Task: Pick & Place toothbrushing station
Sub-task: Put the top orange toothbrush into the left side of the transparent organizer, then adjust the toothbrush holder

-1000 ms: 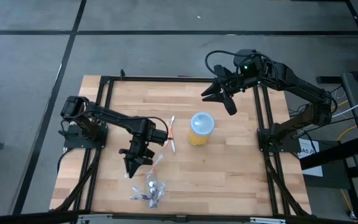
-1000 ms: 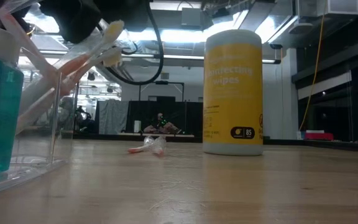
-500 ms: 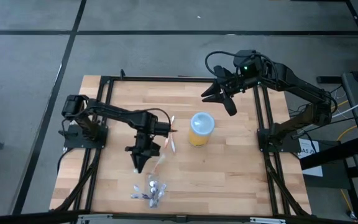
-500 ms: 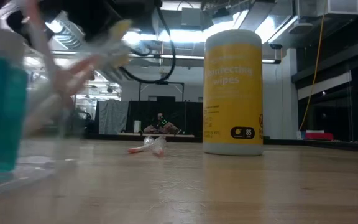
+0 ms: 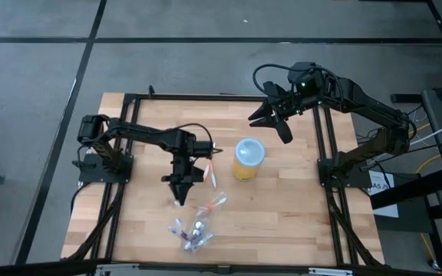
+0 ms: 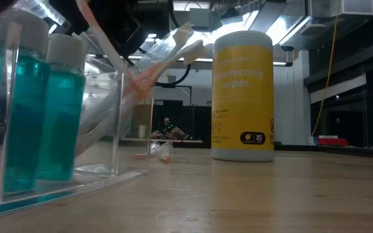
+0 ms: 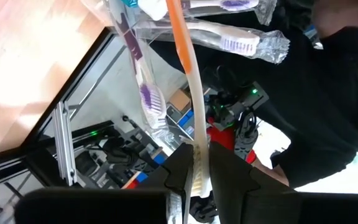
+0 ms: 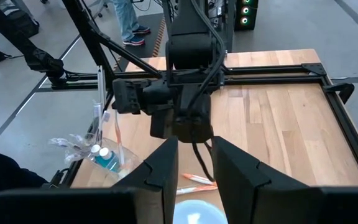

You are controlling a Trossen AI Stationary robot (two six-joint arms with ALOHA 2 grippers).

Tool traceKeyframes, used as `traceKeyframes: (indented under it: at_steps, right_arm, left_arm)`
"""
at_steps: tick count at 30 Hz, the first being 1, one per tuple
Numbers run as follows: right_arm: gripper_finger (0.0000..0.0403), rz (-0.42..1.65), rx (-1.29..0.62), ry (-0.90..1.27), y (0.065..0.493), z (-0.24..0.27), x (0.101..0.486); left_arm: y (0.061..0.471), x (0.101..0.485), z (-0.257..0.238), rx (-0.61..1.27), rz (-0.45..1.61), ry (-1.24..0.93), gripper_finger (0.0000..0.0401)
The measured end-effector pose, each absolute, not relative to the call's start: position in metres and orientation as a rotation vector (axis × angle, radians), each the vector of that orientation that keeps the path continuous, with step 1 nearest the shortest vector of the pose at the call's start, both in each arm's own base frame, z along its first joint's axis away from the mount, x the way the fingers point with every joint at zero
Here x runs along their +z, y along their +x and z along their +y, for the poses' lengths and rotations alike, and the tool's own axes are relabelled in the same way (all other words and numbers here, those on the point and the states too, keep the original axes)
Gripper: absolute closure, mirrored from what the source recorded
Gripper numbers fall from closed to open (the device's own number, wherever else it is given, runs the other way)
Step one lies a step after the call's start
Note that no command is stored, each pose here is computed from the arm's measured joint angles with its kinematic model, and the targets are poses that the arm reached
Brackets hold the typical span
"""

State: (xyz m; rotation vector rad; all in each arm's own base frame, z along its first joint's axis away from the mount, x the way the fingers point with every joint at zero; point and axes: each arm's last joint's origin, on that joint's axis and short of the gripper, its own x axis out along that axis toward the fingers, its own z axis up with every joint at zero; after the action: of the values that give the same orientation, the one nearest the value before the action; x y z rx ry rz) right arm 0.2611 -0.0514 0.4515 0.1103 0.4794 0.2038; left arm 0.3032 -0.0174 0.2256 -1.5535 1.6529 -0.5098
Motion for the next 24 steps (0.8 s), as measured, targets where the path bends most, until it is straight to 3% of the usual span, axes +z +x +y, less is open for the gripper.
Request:
traceKeyframes:
  at_steps: [12,24]
  right_arm:
    - [0.0302,0.462,0.204,0.101,0.262,-0.052,0.453]
    - [0.0302,0.449,0.203,0.1,0.263,-0.052,0.454]
  left_arm:
    - [0.296,0.224,-0.037,-0.466,1.751,-1.494,0.0349]
    - [0.301,0.224,-0.025,-0.445,1.691,-1.504,0.0253]
